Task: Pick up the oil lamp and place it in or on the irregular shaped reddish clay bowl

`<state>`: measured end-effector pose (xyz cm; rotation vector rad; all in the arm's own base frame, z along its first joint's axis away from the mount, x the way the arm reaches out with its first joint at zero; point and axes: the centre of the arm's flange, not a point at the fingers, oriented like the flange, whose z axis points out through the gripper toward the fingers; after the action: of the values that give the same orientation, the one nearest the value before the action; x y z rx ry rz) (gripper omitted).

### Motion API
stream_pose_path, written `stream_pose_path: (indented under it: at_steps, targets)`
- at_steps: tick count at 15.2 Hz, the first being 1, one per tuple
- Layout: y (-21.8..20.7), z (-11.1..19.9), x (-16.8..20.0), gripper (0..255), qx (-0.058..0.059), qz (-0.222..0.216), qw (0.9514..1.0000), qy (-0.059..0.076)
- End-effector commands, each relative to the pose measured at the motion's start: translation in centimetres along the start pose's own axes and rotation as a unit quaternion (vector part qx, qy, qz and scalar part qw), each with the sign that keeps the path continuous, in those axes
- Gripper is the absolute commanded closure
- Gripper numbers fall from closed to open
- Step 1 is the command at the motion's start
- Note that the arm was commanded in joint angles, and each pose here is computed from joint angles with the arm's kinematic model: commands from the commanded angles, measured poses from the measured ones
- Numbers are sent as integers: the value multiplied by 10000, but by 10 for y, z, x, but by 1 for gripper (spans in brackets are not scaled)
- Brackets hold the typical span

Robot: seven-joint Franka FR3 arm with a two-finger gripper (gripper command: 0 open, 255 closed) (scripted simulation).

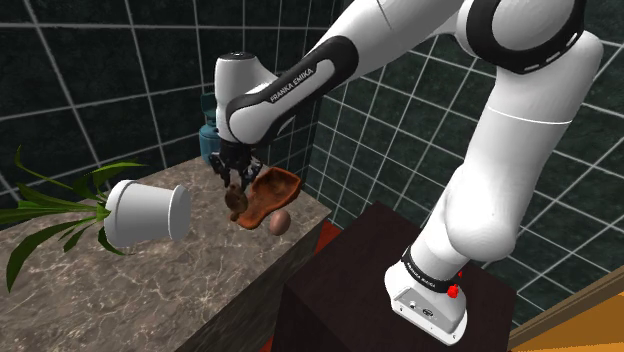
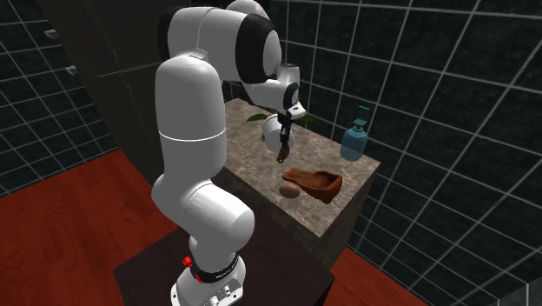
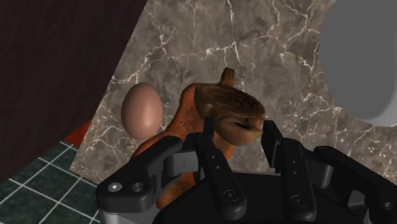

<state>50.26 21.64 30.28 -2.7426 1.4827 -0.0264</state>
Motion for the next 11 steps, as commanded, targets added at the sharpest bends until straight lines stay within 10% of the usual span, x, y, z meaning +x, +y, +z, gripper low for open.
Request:
stream_pose_path:
  at_steps: [1, 11]
  targets:
    - [8, -3, 24, 255, 3, -8, 10000, -1]
    - [58, -6, 146, 255, 3, -8, 10000, -1]
